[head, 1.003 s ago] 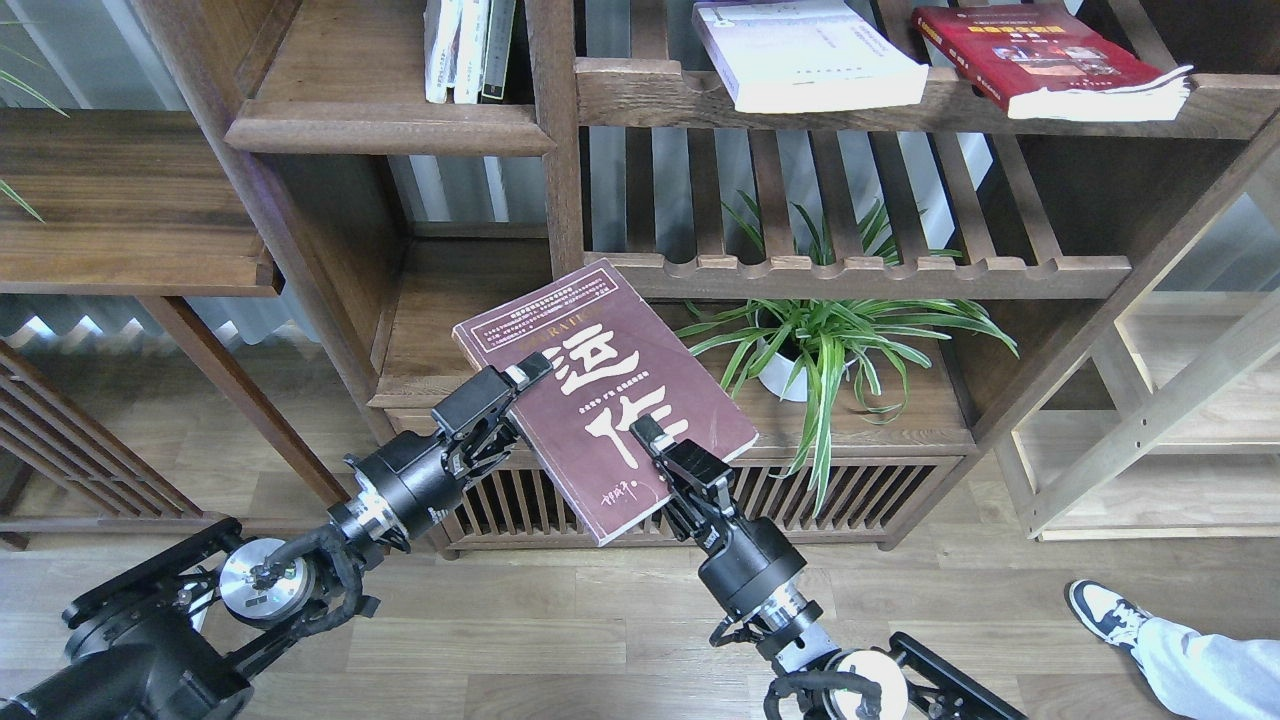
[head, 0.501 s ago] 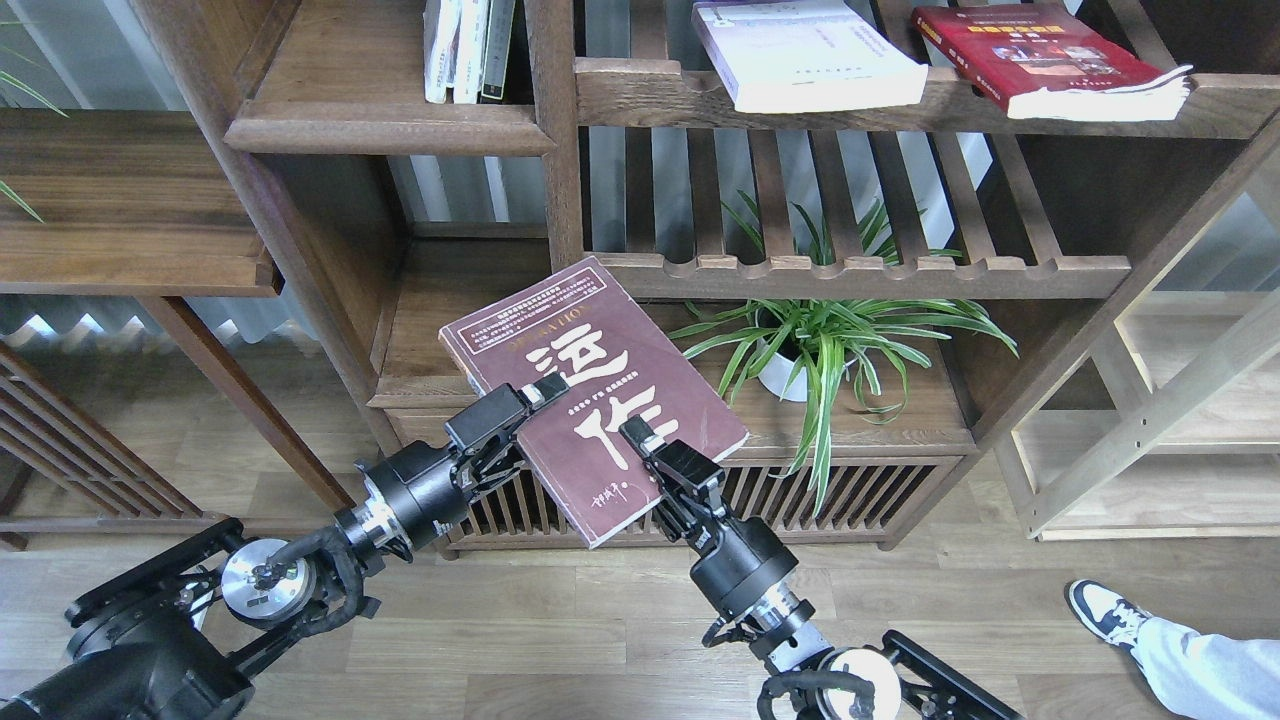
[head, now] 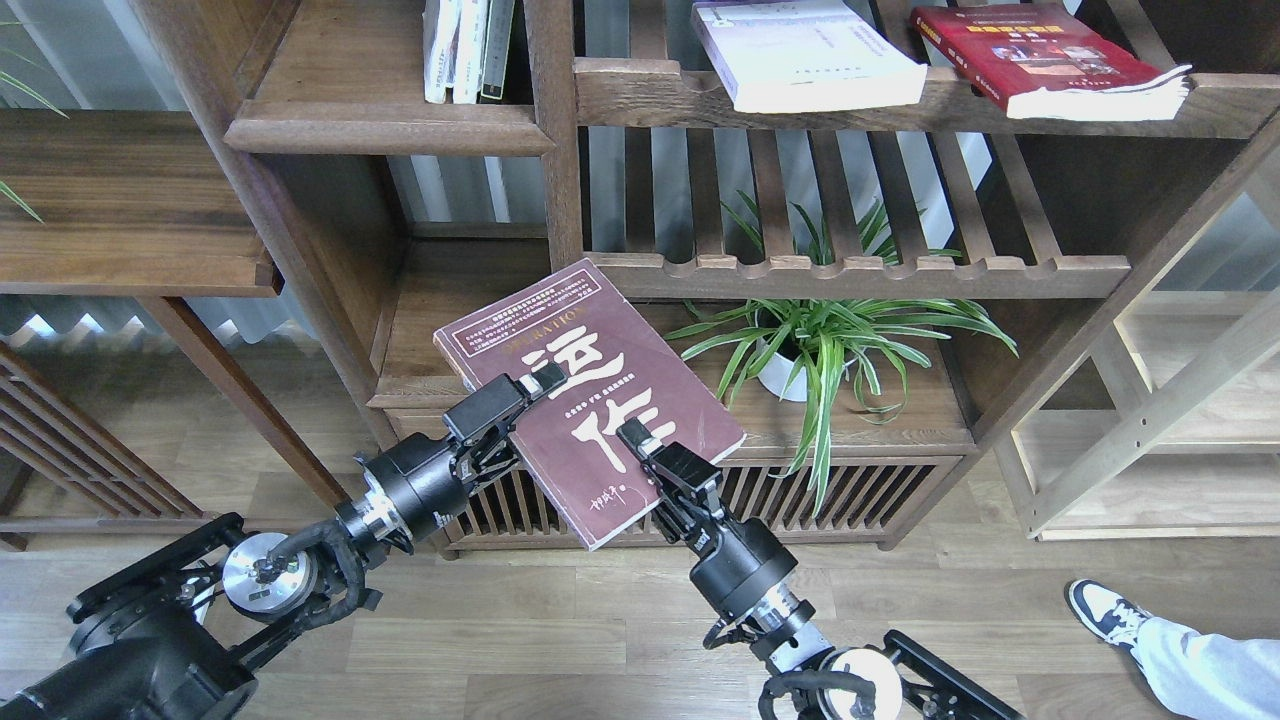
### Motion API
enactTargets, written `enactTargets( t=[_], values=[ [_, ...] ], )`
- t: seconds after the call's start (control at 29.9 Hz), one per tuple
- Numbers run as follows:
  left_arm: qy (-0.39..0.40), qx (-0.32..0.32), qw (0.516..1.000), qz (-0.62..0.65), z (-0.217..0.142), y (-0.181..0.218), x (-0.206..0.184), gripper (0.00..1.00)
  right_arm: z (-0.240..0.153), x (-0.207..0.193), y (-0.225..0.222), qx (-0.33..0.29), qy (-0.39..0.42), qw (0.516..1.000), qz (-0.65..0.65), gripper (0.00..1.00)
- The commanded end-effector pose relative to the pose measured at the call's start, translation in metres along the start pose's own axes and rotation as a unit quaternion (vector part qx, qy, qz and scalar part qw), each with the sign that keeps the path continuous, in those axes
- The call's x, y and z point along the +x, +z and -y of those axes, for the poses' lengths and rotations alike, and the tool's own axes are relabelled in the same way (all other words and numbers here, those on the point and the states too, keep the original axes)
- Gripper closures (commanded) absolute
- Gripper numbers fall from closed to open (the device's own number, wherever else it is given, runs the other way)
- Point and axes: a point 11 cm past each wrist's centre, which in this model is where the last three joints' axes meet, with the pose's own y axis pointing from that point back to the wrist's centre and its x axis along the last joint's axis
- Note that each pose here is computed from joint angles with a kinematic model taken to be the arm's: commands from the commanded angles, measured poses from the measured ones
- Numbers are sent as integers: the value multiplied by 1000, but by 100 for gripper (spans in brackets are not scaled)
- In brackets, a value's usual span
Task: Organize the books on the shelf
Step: 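Bring the left gripper to the book's edge nearest it and grasp, then hold the book with both grippers, then open the right gripper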
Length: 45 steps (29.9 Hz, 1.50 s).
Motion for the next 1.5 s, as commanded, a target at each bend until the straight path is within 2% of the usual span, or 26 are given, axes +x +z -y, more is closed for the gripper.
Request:
enactTargets(
  t=[0.0, 0.3, 0.4, 0.7, 0.87, 1.17, 1.4, 1.47],
  values=[
    [2, 4, 1000, 0, -1, -2, 1, 6, 0, 0, 2, -4, 0, 1000, -1, 96],
    [10, 3, 1000, 7, -4, 0, 5, 19, 0, 0, 2, -4, 0, 1000, -2, 96],
    [10, -1, 1000, 5, -5, 1, 6, 29, 0, 0, 2, -5, 0, 1000, -2, 95],
    [0, 2, 1000, 2, 0, -2, 0, 45, 1, 0, 2, -5, 0, 1000, -2, 96],
    [2, 2, 1000, 2, 0, -2, 2, 68, 1, 0, 2, -5, 0, 1000, -2, 96],
    [0, 3, 1000, -1, 2, -5, 1, 77, 1, 0, 2, -5, 0, 1000, -2, 96],
    [-1, -1, 1000, -5, 2, -4, 1, 95, 1, -1, 2, -5, -1, 1000, -3, 96],
    [-4, -1, 1000, -6, 4, -5, 0, 96, 1, -1, 2, -5, -1, 1000, -3, 96]
  ],
)
